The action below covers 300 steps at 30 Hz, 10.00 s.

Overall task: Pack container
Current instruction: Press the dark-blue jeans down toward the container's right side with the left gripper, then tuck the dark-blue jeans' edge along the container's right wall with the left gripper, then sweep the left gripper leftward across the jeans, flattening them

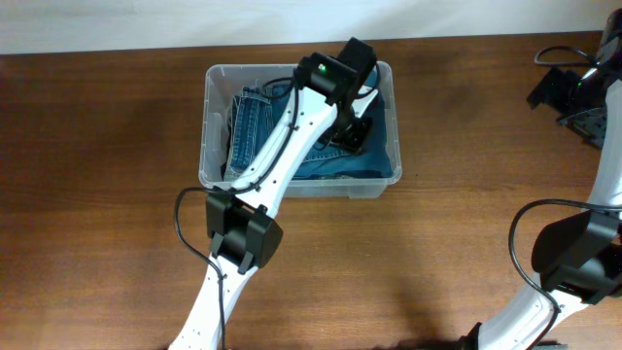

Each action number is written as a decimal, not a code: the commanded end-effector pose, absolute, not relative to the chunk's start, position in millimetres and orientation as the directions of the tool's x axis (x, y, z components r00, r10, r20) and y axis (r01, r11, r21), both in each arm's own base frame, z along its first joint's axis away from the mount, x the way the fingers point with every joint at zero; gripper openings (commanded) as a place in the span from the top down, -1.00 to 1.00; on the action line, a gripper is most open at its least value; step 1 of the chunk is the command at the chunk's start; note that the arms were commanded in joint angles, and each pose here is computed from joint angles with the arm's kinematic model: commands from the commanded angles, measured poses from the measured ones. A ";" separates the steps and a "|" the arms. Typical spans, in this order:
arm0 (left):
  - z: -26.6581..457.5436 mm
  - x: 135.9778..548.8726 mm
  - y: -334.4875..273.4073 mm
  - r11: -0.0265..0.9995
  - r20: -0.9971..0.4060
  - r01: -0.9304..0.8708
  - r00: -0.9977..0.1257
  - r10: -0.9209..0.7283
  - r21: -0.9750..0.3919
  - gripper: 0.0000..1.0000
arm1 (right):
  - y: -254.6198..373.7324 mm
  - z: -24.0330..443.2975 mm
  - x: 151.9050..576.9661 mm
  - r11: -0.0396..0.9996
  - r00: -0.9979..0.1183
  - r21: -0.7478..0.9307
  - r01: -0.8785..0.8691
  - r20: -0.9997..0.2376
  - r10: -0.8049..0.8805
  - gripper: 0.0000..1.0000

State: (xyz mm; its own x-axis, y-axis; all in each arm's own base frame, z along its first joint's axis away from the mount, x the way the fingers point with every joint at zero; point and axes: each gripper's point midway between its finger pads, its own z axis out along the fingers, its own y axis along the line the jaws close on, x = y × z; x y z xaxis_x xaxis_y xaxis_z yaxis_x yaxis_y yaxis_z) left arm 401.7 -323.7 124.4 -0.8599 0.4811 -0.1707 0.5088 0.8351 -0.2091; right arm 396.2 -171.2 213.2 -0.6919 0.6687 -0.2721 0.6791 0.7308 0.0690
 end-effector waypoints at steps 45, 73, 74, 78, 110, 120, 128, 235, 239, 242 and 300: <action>48.3 417.5 -311.1 0.869 -0.149 0.489 -0.867 0.475 -0.079 0.89 | -170.3 209.8 396.1 0.730 -0.694 0.067 0.680 -0.263 0.670 -0.97; 121.2 435.1 -334.0 0.841 -0.326 0.522 -0.827 0.458 -0.143 0.77 | -170.3 209.8 396.1 0.730 -0.694 0.067 0.680 -0.263 0.670 -0.97; 116.3 433.0 -328.8 0.847 -0.306 0.516 -0.832 0.462 -0.125 0.71 | -170.3 209.8 396.1 0.730 -0.694 0.067 0.680 -0.263 0.670 -0.97; 100.7 418.8 -316.9 0.855 -0.222 0.507 -0.851 0.476 -0.110 0.57 | -170.3 209.8 396.1 0.730 -0.694 0.067 0.680 -0.263 0.670 -0.97; 96.2 366.3 -298.9 0.839 -0.003 0.513 -0.853 0.521 -0.180 0.55 | -170.3 209.8 396.1 0.730 -0.694 0.067 0.680 -0.263 0.670 -0.97; 132.5 405.1 -324.6 0.805 -0.241 0.566 -0.818 0.521 -0.178 0.03 | -170.3 209.8 396.1 0.730 -0.694 0.067 0.680 -0.263 0.670 -0.97; 191.3 442.5 -340.6 0.803 -0.473 0.582 -0.748 0.465 -0.131 -0.05 | -170.3 209.8 396.1 0.730 -0.694 0.067 0.680 -0.263 0.670 -0.97; 196.8 505.6 -260.0 0.918 -0.544 0.386 -0.753 0.369 0.089 0.92 | -170.3 209.8 396.1 0.730 -0.694 0.067 0.680 -0.263 0.670 -0.97; 168.0 476.6 -199.8 0.957 -0.333 0.276 -0.897 0.290 0.091 0.92 | -170.3 209.8 396.1 0.730 -0.694 0.067 0.680 -0.263 0.670 -0.97; 158.5 454.1 -156.4 0.974 -0.187 0.202 -0.958 0.217 0.099 0.92 | -170.3 209.8 396.1 0.730 -0.694 0.067 0.680 -0.263 0.670 -0.97; 211.1 509.8 -128.3 0.993 -0.543 0.080 -0.831 0.115 0.089 -0.36 | -170.3 209.8 396.1 0.730 -0.694 0.067 0.680 -0.263 0.670 -0.98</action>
State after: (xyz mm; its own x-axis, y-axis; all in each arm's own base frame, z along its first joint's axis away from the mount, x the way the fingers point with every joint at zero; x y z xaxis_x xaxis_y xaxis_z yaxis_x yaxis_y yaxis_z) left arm 515.6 -132.2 125.7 -0.9054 0.1400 -0.4007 0.0980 0.9875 0.1236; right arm 396.2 -171.2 212.4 -0.6920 0.6695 -0.2700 0.6798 0.7302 0.0684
